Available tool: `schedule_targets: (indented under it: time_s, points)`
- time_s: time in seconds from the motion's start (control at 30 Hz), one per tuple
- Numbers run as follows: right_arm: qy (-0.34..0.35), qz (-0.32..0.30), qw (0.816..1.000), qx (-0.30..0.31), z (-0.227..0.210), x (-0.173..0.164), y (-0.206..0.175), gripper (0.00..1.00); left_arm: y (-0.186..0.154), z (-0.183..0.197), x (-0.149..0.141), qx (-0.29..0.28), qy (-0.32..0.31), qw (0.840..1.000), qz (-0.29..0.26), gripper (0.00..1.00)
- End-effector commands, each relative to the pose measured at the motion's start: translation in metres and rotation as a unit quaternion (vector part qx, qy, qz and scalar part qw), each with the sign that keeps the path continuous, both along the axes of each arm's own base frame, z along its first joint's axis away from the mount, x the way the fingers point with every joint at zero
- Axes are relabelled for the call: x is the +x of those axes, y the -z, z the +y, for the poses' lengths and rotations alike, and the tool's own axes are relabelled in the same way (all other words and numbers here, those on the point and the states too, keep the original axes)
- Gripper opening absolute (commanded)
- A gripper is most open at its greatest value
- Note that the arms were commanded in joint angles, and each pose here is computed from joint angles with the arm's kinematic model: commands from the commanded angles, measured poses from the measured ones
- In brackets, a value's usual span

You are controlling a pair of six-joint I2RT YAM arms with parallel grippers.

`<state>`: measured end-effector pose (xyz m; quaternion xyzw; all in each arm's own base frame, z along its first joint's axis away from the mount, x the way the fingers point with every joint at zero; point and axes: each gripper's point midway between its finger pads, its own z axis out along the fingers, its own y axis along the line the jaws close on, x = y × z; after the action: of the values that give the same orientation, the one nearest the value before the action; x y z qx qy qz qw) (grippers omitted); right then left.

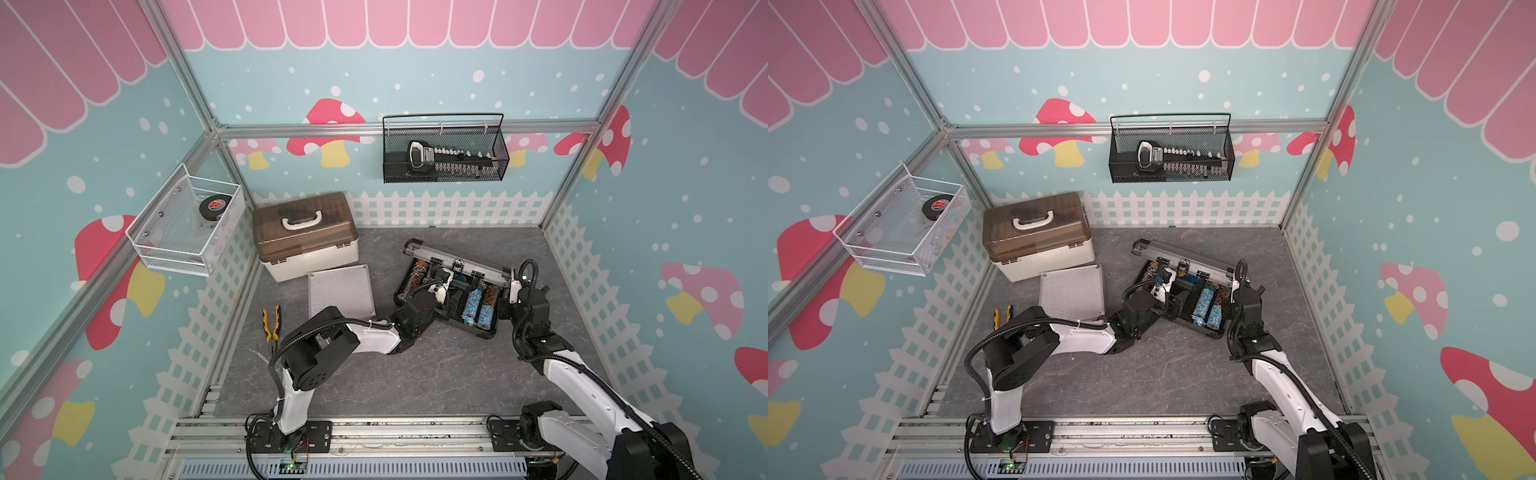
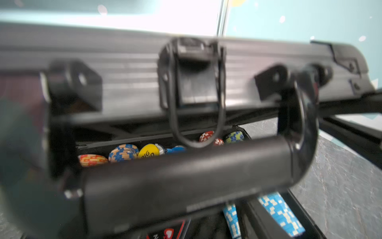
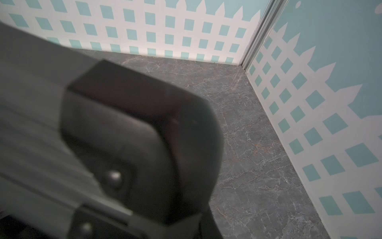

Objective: Close the poker set cases
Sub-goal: Close the lid of the poker set case.

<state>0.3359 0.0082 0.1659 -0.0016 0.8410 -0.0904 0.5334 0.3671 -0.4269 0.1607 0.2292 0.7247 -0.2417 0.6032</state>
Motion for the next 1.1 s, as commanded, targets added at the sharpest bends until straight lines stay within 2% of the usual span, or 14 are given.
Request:
schedule_targets:
  time_s: [0.0,0.13,0.33,0.47,0.9,1.07]
  points:
    - [0.003,0.008,1.000,0.012,0.000,-0.008,0.001,0.10,-0.013,-0.002,0.012,-0.030,-0.020,0.999,-0.017,0.64]
    - [0.007,0.022,1.000,0.021,0.000,-0.014,0.005,0.10,-0.012,-0.004,0.014,-0.033,-0.022,0.999,-0.017,0.64]
    - [0.010,0.056,0.998,0.033,0.001,-0.023,0.008,0.22,-0.006,-0.001,0.012,-0.032,-0.024,0.999,-0.012,0.64]
    - [-0.006,0.073,0.996,0.058,0.009,-0.031,0.008,0.26,-0.002,0.002,0.010,-0.029,-0.023,0.999,-0.009,0.64]
    - [-0.113,0.091,0.981,0.126,0.052,-0.059,-0.005,0.29,-0.001,0.011,0.005,-0.019,-0.026,0.999,-0.008,0.64]
    - [-0.166,0.090,0.970,0.154,0.076,-0.061,-0.012,0.29,0.003,0.012,0.004,-0.014,-0.025,1.000,-0.004,0.64]
